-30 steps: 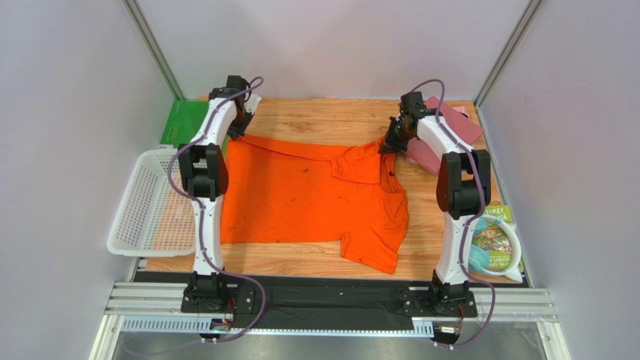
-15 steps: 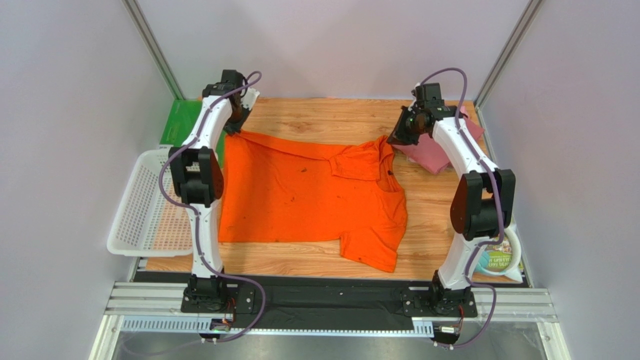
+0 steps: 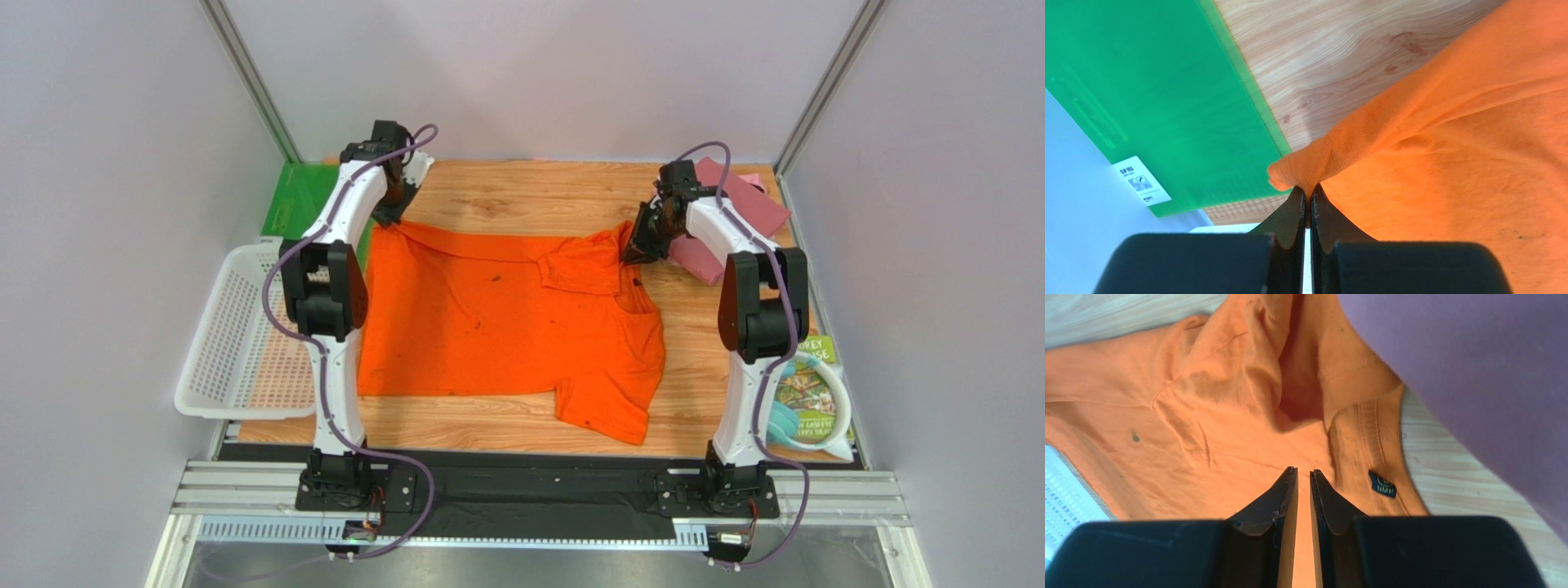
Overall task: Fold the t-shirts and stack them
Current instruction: Flatten the tshirt out
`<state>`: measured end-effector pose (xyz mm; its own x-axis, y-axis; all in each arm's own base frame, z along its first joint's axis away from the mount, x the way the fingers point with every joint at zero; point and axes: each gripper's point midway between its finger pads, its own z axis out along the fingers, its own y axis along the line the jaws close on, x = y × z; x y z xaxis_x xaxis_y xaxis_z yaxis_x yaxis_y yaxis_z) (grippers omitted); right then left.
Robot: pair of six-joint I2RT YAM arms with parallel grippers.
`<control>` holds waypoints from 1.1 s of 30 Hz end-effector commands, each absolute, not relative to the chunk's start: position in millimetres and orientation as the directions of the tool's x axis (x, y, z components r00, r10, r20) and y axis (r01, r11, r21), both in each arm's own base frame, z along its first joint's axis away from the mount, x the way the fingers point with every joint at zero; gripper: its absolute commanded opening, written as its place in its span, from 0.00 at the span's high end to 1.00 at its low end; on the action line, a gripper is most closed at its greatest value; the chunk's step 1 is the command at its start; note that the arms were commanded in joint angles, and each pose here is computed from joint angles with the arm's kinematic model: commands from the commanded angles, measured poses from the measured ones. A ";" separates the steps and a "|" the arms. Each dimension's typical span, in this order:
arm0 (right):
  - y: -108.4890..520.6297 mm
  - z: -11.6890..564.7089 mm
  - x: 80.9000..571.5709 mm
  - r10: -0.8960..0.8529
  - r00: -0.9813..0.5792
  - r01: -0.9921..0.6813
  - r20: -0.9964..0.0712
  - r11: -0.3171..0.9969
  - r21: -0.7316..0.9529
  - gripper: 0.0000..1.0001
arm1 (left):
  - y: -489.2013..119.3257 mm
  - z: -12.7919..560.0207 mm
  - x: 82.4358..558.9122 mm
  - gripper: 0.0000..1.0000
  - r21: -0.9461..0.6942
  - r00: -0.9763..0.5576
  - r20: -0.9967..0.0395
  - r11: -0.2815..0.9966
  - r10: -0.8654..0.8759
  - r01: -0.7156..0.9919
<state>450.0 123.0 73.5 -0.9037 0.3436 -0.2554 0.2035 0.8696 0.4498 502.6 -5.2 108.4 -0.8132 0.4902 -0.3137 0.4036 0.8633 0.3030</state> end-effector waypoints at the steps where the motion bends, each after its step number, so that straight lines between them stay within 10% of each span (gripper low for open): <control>1: 130.7 91.5 473.7 0.331 -0.891 0.148 -0.311 0.859 0.491 0.82 | -10.1 124.3 510.9 1.00 0.334 -0.777 -0.348 0.844 0.524 0.420; 13: 133.0 81.9 481.1 0.337 -0.894 0.156 -0.296 0.852 0.500 0.86 | -4.7 99.9 512.1 0.46 0.346 -0.794 -0.292 0.833 0.533 0.432; 33: 139.5 77.5 481.2 0.331 -0.898 0.150 -0.291 0.849 0.506 0.89 | 5.3 79.7 542.4 0.49 0.352 -0.827 -0.297 0.860 0.477 0.370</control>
<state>466.7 133.2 64.8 -0.9107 0.3330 -0.2446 0.1861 0.8592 0.4766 534.8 -1.0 71.3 -0.8111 0.5205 -0.2668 0.4195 0.8356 0.3548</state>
